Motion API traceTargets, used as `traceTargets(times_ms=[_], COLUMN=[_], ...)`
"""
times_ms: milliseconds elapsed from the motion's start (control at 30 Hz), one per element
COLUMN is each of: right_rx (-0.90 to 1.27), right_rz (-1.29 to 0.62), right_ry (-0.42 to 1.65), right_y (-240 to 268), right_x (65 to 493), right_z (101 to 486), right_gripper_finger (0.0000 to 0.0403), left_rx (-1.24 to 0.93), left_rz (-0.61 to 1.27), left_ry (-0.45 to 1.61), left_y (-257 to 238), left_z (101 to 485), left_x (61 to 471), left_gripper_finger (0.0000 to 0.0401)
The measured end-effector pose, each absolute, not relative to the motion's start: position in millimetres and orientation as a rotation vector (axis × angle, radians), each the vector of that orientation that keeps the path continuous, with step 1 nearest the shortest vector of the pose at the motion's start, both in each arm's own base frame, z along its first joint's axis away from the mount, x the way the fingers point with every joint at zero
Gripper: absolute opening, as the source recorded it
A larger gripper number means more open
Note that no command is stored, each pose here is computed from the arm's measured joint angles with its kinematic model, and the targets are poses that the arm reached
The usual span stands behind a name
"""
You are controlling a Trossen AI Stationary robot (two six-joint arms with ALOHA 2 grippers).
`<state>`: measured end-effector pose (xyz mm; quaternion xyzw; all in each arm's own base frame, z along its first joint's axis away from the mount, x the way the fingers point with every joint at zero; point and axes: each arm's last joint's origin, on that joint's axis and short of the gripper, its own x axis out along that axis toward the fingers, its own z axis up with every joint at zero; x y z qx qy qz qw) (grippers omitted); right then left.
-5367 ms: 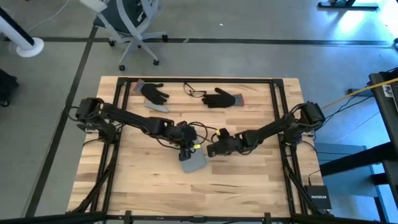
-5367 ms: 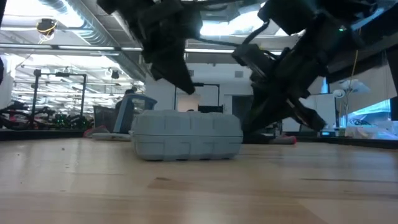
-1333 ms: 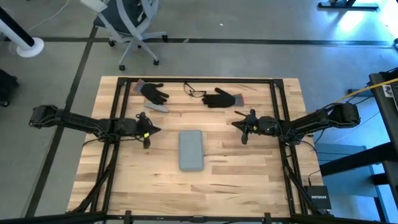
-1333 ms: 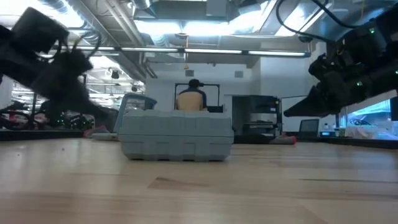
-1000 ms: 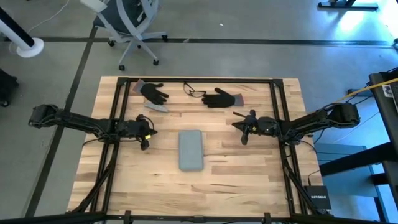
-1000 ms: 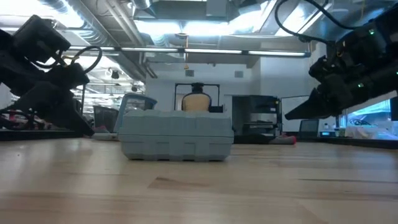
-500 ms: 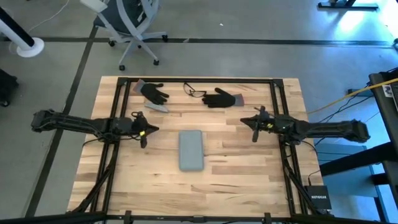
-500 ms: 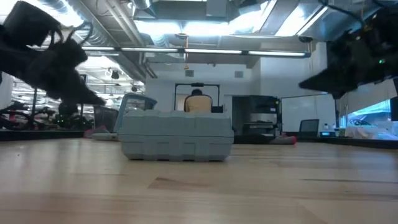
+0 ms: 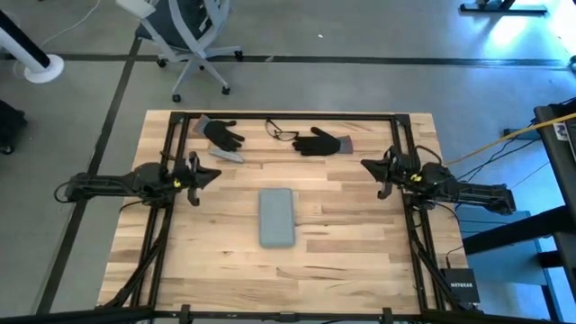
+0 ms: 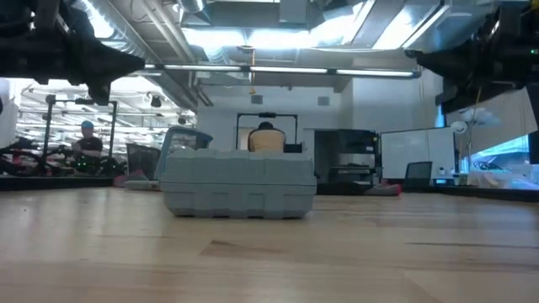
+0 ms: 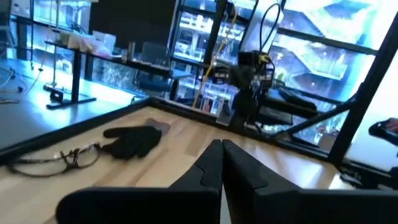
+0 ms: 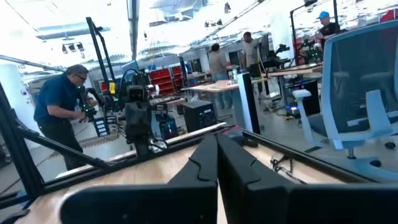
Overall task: Prefit tool cases
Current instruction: Return to Home Position
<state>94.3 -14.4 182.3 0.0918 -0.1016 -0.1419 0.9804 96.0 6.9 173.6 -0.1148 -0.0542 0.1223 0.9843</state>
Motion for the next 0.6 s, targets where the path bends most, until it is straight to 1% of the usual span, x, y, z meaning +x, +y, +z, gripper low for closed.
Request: traceTargets(times_ms=[100,600], right_rx=[0.185,0.185], right_rz=[-0.287,-0.287], right_ry=[-0.188,-0.178], right_y=[-14.3,-14.4], right_x=[94.6,95.2], right_z=[180.7,179.9], right_gripper_finger=[0.0001,0.0001], left_rx=[-0.227,-0.226], left_rz=[0.244,0.233], left_ry=[-0.082,-0.073], left_y=[6.5,5.5], left_z=[171.1,170.5], left_x=[96.2,96.9], left_gripper_finger=[0.0000,0.0000])
